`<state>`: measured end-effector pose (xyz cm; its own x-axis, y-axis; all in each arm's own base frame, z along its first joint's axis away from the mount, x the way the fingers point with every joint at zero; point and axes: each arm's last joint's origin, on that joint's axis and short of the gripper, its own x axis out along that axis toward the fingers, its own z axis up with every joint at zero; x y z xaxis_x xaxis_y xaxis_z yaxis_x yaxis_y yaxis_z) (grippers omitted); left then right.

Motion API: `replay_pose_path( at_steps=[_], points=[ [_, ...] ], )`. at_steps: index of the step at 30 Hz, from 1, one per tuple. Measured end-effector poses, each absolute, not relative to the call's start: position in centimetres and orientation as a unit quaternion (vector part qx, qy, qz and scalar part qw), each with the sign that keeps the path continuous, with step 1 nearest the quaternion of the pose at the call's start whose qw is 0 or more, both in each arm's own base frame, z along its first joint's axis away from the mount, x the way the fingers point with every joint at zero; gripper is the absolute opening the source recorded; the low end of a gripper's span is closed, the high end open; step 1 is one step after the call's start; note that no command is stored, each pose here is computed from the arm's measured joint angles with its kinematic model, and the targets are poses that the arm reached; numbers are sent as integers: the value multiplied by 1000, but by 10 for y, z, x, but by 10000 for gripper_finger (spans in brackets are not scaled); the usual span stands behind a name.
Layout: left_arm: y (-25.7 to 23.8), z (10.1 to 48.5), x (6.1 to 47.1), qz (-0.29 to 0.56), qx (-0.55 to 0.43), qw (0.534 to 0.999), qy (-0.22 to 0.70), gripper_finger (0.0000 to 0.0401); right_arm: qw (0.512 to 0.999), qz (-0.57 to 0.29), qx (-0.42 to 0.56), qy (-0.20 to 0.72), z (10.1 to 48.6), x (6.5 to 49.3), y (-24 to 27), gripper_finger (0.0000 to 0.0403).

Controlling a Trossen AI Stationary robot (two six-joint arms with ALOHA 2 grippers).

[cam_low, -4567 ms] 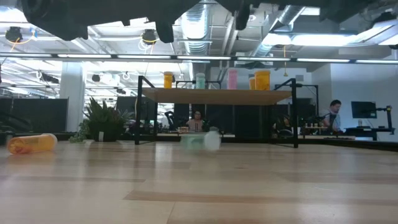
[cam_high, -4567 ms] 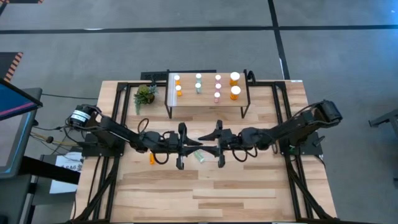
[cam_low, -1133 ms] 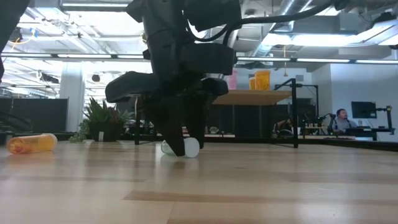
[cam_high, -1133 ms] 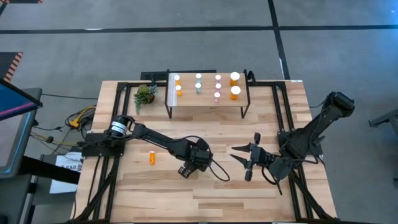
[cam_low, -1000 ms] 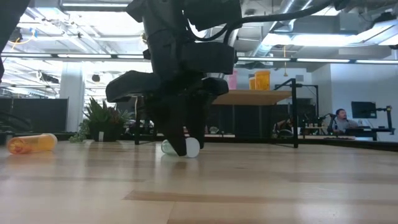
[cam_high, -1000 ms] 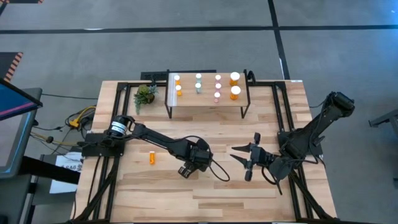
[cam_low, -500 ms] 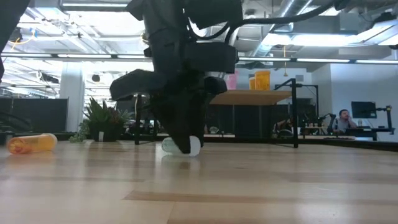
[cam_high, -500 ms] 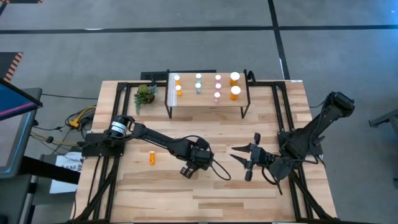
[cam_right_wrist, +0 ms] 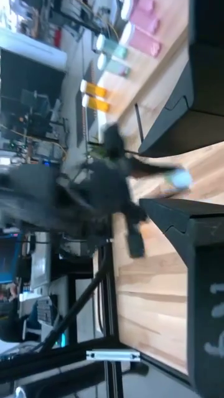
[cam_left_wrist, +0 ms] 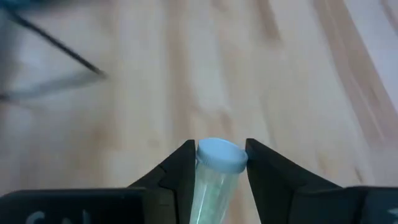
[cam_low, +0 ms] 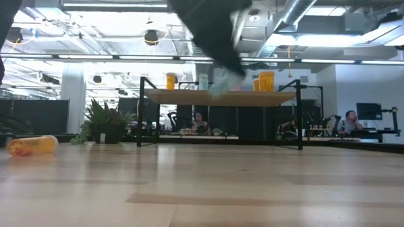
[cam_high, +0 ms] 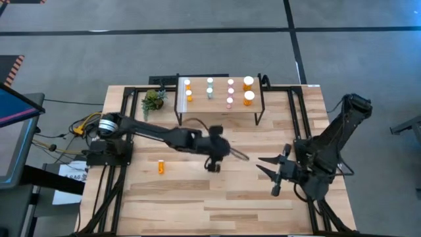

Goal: Pick and place medicine bottles onto shelf by color
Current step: Put the green pill bottle on the shelf aligned with the other green pill bottles

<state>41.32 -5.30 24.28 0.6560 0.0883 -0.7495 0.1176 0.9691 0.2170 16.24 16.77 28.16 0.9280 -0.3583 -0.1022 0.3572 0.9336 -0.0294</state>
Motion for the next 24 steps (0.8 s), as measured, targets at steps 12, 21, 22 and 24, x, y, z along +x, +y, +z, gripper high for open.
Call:
replay_pose_path(
  at_steps=[12,21,22,24],
  points=[
    [-15,282,378,204,76,964,152,113,980,-189,-20,53,280,158,170,138],
    [29,260,353,318,13,948,14,113,980,-190,-21,53,280,158,170,139],
    [34,260,352,323,8,946,11,113,980,-190,-21,53,280,158,169,139],
    [42,258,351,334,3,943,13,113,980,-190,-22,53,280,158,169,138]
  ],
)
